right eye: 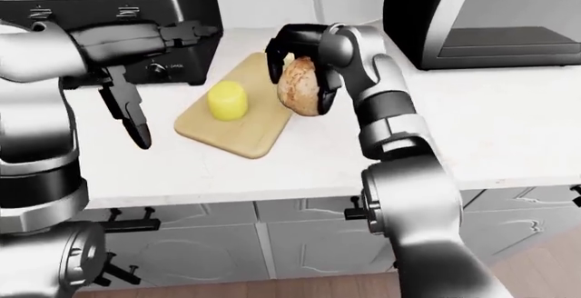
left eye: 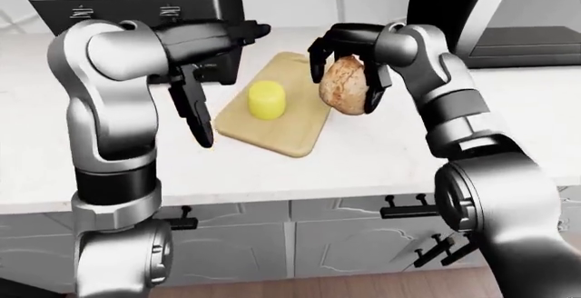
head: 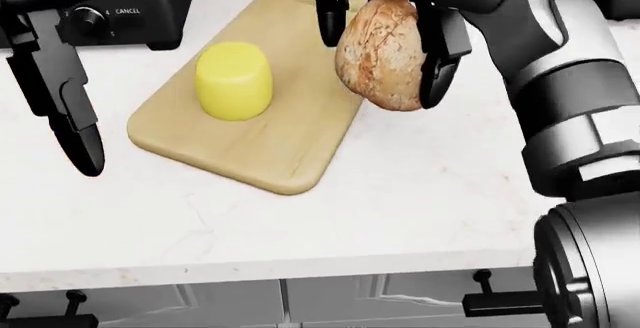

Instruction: Place the bread and cheese on the cutting board.

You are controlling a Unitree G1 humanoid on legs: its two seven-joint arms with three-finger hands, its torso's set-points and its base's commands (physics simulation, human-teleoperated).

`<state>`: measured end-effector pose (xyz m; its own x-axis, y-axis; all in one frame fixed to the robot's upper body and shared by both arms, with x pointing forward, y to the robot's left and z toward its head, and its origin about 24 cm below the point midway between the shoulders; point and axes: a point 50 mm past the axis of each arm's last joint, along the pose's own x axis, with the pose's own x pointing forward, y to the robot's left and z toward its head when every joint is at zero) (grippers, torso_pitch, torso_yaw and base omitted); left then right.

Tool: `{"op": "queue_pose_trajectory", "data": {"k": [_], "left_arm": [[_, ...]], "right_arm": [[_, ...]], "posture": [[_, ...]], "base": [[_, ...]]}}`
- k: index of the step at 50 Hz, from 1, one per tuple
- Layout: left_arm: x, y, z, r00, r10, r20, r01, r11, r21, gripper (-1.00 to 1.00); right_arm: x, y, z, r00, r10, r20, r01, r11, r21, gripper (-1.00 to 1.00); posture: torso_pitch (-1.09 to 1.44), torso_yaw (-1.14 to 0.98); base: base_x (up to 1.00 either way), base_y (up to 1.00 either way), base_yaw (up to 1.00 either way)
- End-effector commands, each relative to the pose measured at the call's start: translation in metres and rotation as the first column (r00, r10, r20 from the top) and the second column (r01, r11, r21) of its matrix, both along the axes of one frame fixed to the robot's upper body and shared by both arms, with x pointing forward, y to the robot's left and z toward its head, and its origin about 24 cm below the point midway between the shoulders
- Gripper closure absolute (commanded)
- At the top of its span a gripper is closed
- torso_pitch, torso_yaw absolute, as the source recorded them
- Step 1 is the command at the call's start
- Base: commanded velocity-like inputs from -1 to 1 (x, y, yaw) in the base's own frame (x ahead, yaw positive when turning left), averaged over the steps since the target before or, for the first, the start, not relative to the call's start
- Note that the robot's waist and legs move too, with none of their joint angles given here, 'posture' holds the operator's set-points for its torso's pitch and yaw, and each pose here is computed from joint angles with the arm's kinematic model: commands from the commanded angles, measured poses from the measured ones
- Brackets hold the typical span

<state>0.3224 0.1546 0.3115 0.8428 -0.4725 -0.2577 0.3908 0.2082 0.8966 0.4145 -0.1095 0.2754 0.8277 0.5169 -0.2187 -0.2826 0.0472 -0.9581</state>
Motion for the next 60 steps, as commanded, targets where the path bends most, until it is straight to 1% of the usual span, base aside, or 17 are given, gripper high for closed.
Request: {"op": "queue_pose_trajectory", "data": {"k": [1,8,17,20,23,24,26,27,29,31,34,37,46,48,51,52,60], "left_arm": [[-0.009,0.003,0.016,0.998,0.008,0.064,-0.007,1.0,-0.019,-1.0],[-0.016,0.006,0.016,0.998,0.016,0.064,-0.014,0.999,-0.03,-1.0],[-0.021,0.01,0.015,0.997,0.03,0.071,-0.026,0.998,-0.051,-1.0],[-0.021,0.011,0.014,0.997,0.032,0.072,-0.028,0.998,-0.056,-1.0],[-0.023,0.012,0.014,0.997,0.036,0.072,-0.032,0.998,-0.059,-1.0],[-0.023,0.013,0.014,0.997,0.036,0.072,-0.032,0.998,-0.059,-1.0],[-0.023,0.014,0.014,0.996,0.039,0.074,-0.035,0.998,-0.06,-1.0],[-0.024,0.014,0.014,0.996,0.041,0.074,-0.036,0.997,-0.062,-1.0],[-0.025,0.015,0.014,0.996,0.042,0.074,-0.037,0.997,-0.062,-1.0],[-0.025,0.015,0.014,0.996,0.044,0.073,-0.039,0.997,-0.063,-1.0],[-0.025,0.016,0.013,0.996,0.045,0.073,-0.04,0.997,-0.064,-1.0],[-0.026,0.016,0.013,0.996,0.046,0.073,-0.041,0.997,-0.063,-1.0],[-0.027,0.018,0.014,0.996,0.05,0.075,-0.046,0.997,-0.063,-1.0],[-0.026,0.017,0.017,0.997,0.044,0.068,-0.038,0.996,-0.082,-1.0],[-0.024,0.017,0.025,0.997,0.047,0.064,-0.039,0.991,-0.131,-1.0],[-0.025,0.016,0.025,0.998,0.036,0.056,-0.027,0.989,-0.143,-1.0],[-0.026,0.016,0.024,0.998,0.034,0.047,-0.027,0.989,-0.146,-1.0]], "right_arm": [[-0.002,0.005,0.032,0.989,0.002,0.148,-0.008,0.999,0.045,1.0],[0.002,0.016,0.043,0.973,-0.05,0.226,0.028,0.995,0.099,1.0],[0.005,0.029,0.036,0.949,-0.085,0.303,0.04,0.988,0.151,1.0],[0.006,0.032,0.038,0.928,-0.116,0.354,0.053,0.982,0.182,1.0],[0.006,0.035,0.039,0.899,-0.154,0.41,0.064,0.972,0.226,1.0],[0.006,0.035,0.039,0.898,-0.155,0.411,0.064,0.972,0.227,1.0],[0.006,0.036,0.038,0.877,-0.168,0.45,0.064,0.969,0.237,1.0],[0.006,0.037,0.04,0.862,-0.179,0.474,0.062,0.966,0.252,1.0],[0.005,0.036,0.043,0.849,-0.192,0.492,0.061,0.961,0.27,1.0],[0.004,0.037,0.05,0.825,-0.206,0.526,0.055,0.956,0.289,1.0],[0.003,0.038,0.05,0.81,-0.216,0.545,0.048,0.951,0.306,1.0],[0.003,0.04,0.047,0.804,-0.216,0.553,0.039,0.949,0.314,1.0],[0.003,0.046,0.037,0.807,-0.217,0.549,0.03,0.944,0.329,1.0],[0.003,0.049,0.036,0.81,-0.208,0.548,0.022,0.945,0.327,1.0],[0.002,0.05,0.039,0.808,-0.208,0.552,0.016,0.943,0.332,1.0],[0.002,0.05,0.041,0.805,-0.208,0.556,0.011,0.942,0.336,1.0],[0.0,0.053,0.046,0.8,-0.201,0.565,-0.005,0.94,0.341,1.0]], "posture": [[0.0,0.0],[0.0,0.0],[0.0,0.0],[0.0,0.0],[0.0,0.0],[0.0,0.0],[0.0,0.0],[0.0,0.0],[0.0,0.0],[0.0,0.0],[0.0,0.0],[0.0,0.0],[0.0,0.0],[0.0,0.0],[0.0,0.0],[0.0,0.0],[0.02,0.0]], "base": [[0.0,0.0,0.0],[0.0,0.0,0.0],[0.0,0.0,0.0],[0.0,0.0,0.0],[0.0,0.0,0.0],[0.0,0.0,0.0],[0.0,0.0,0.0],[0.0,0.0,0.0],[0.0,0.0,0.0],[0.0,0.0,0.0],[0.0,0.0,0.0],[0.0,0.0,0.0],[0.0,0.0,0.0],[0.0,0.0,0.0],[0.0,0.0,0.0],[0.0,0.0,0.0],[0.0,0.0,0.0]]}}
